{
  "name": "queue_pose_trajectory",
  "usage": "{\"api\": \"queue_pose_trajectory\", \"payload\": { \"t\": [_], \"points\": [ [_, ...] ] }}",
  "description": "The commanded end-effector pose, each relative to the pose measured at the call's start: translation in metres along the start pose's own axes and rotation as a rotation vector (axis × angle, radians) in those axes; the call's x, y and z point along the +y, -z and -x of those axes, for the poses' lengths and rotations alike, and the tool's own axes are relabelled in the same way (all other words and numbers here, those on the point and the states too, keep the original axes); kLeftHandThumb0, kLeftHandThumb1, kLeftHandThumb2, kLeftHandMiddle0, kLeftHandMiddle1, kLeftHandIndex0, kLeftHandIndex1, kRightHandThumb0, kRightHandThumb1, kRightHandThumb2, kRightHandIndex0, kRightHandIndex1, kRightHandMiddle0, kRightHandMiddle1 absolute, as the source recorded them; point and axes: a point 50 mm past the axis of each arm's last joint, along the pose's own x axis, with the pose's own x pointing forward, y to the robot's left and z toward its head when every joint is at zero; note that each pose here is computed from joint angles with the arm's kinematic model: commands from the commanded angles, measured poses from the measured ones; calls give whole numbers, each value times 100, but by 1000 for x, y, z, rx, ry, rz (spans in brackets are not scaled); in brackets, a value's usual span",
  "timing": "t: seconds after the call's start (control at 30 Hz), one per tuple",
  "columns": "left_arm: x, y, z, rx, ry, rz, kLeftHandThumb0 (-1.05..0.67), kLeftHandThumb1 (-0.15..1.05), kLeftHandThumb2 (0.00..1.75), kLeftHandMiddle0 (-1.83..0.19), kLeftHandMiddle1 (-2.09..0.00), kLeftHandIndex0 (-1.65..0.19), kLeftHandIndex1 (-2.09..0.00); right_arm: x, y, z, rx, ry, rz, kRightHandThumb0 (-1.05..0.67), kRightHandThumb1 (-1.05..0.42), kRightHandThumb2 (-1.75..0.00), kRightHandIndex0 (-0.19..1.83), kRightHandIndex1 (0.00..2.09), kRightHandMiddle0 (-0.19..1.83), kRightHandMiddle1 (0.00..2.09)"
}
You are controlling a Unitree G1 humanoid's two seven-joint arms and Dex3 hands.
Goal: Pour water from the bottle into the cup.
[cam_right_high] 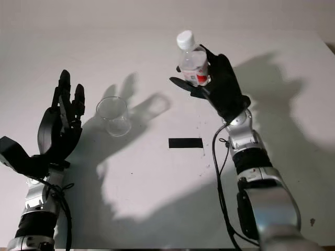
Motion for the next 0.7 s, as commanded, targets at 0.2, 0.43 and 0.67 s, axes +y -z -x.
{"api": "queue_pose_trajectory", "payload": {
  "t": [0.2,0.43,0.67],
  "points": [
    [3,6,9,29,-34,21,-78,105,83,19,0,19,0,-6,-26,-17,-119,-39,201,-34,-105,-36,115,209,93,209],
    [1,7,8,30,-36,45,-76,105,86,19,0,19,0,-2,-40,-23,-210,-64,380,-36,-105,-34,110,209,83,209],
    [1,7,8,27,-38,38,-76,105,85,19,0,19,0,6,-52,-31,-258,-93,542,-39,-105,-31,108,209,79,209]
  ]
}}
